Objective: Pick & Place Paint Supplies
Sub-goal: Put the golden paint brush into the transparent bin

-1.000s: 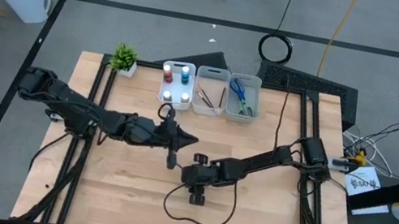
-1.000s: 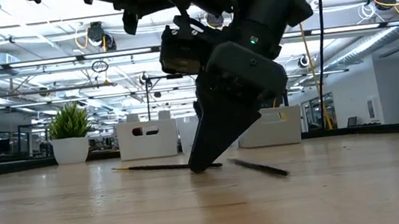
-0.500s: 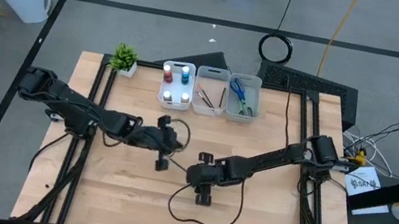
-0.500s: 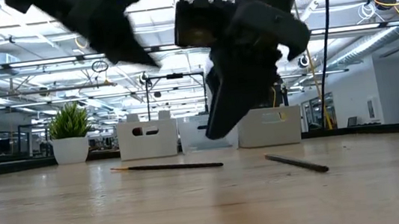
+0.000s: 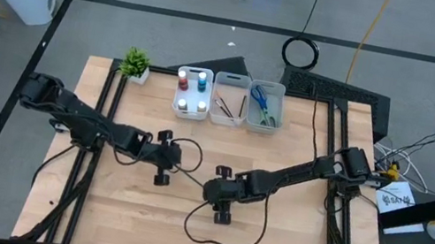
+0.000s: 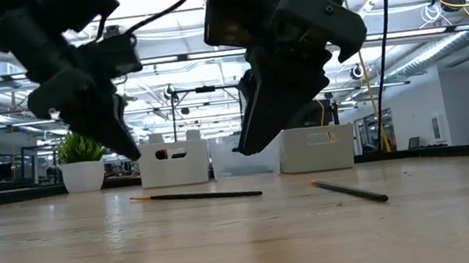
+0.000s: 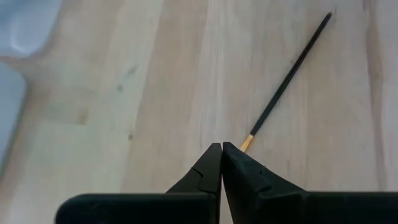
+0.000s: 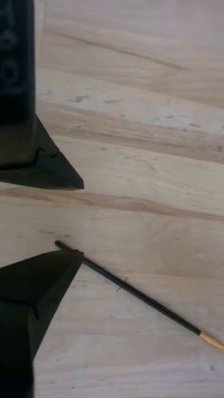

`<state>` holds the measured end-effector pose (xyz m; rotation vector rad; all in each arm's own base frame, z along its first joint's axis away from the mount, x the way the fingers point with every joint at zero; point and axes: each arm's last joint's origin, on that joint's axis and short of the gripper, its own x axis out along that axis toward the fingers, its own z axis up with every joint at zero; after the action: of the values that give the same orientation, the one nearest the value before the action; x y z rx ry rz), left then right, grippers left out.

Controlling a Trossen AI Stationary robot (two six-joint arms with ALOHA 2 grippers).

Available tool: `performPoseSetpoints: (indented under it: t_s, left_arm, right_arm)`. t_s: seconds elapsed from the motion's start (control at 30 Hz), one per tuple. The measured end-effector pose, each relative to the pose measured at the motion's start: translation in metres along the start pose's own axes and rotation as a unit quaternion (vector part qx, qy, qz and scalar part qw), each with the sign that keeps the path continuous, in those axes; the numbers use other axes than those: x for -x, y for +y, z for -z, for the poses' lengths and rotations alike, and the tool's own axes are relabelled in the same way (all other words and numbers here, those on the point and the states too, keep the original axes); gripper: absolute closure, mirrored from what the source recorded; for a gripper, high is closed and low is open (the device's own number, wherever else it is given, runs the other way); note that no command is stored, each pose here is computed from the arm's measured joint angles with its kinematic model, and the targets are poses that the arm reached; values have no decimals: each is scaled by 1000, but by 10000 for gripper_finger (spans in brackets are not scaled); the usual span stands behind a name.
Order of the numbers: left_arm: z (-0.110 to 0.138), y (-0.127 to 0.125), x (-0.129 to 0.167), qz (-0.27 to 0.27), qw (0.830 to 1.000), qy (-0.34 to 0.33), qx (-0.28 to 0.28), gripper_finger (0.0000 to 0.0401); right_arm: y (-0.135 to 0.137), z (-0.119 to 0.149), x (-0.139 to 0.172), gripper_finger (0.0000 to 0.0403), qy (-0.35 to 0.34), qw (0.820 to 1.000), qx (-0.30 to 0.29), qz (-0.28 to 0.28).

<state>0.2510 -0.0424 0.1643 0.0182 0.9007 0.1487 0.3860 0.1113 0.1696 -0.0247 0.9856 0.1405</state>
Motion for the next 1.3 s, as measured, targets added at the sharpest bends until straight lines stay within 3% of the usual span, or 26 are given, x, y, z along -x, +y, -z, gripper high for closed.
performPoseSetpoints:
  t_s: [0.33, 0.87, 1.13, 1.3]
  left_arm:
    - [13, -4, -21, 32, 998, -32, 41, 389]
    - [29, -11, -57, 38, 997, 39, 49, 396]
    - [32, -10, -59, 40, 997, 50, 51, 394]
    - [32, -10, -59, 41, 997, 50, 51, 386]
  right_arm:
    - [0, 0, 0, 248, -1, 1000, 3, 1]
    - [-1, 3, 1, 248, 17, 1000, 6, 4]
    - [-8, 10, 3, 248, 44, 994, 3, 102]
    - [-16, 17, -4, 248, 25, 993, 4, 115]
